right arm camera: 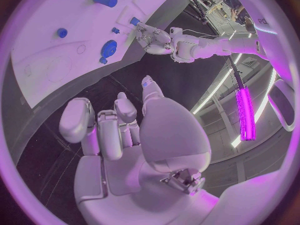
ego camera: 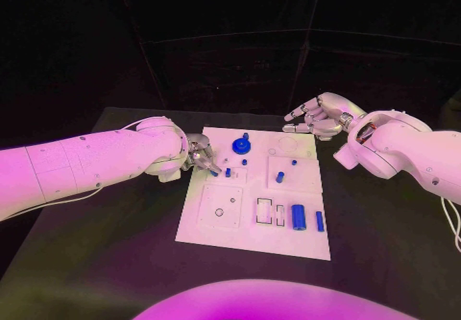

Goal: Assemble the parts on the task board

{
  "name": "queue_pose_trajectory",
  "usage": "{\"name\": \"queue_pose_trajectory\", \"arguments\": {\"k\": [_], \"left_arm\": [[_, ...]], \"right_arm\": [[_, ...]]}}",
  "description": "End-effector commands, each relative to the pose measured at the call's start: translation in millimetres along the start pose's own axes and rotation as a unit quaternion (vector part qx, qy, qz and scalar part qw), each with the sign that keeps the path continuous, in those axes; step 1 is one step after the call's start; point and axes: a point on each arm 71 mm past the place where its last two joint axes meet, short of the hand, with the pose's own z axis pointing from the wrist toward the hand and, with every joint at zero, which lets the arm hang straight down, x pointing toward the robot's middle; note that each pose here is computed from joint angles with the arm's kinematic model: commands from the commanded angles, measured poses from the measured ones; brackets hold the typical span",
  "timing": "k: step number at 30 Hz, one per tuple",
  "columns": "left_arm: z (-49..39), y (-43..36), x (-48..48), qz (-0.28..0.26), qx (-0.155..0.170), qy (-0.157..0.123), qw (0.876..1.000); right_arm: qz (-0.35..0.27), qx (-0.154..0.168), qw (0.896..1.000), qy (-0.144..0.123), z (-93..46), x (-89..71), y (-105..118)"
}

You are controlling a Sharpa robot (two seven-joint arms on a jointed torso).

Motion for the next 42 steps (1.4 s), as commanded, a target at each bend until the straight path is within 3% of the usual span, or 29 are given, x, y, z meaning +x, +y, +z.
{"name": "queue_pose_trajectory", "arguments": {"k": [1,19,42], "left_arm": [[0.1,0.5,3.9,0.009,-0.004,0.011,1.0],[2.1,-5.1,3.5,0.004,0.003,0.001,1.0],[5.1,-3.2,2.6,0.007,-0.01,0.007,1.0]], "right_arm": [[-0.001,-0.005,1.0,0.003,0.2,-0.2,1.7],[-0.001,-0.006,1.0,0.002,0.3,-0.1,2.0],[-0.001,-0.006,1.0,0.003,0.8,0.5,2.5]]}}
